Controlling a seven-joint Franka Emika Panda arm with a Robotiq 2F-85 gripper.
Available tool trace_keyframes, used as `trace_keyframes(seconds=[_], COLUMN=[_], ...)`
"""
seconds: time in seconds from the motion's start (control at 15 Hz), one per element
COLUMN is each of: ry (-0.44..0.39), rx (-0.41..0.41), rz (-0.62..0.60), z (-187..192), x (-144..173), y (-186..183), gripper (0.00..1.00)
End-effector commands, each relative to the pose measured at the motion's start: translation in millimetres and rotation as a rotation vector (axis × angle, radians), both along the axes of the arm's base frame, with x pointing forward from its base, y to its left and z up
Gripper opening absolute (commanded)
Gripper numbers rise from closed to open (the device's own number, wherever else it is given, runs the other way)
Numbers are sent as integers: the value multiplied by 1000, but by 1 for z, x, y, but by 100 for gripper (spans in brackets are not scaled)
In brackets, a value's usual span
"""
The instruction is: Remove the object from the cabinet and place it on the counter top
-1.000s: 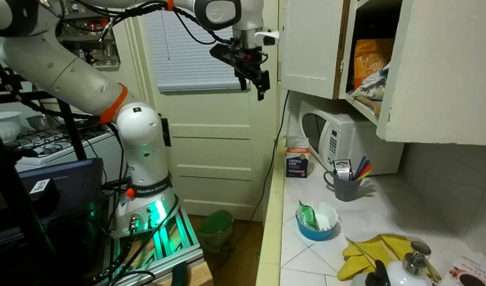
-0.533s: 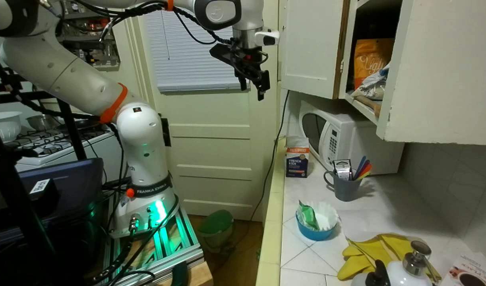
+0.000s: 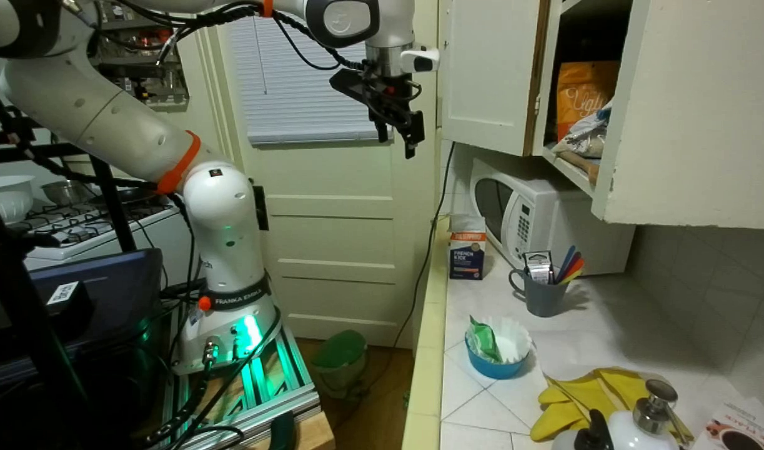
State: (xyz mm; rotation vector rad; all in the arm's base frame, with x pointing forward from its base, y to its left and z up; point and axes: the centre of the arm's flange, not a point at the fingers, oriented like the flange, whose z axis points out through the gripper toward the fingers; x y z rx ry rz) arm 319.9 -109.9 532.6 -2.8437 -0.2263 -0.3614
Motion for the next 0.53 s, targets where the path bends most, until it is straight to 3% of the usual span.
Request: trace_keyframes(seconds=[0.0, 0.27, 0.47], ry=[0, 0, -132], rx=[0, 0, 83], rz=[0, 0, -170], z=[0, 0, 16], x=[0, 0, 15], y=[0, 0, 2], gripper=[100, 100, 100])
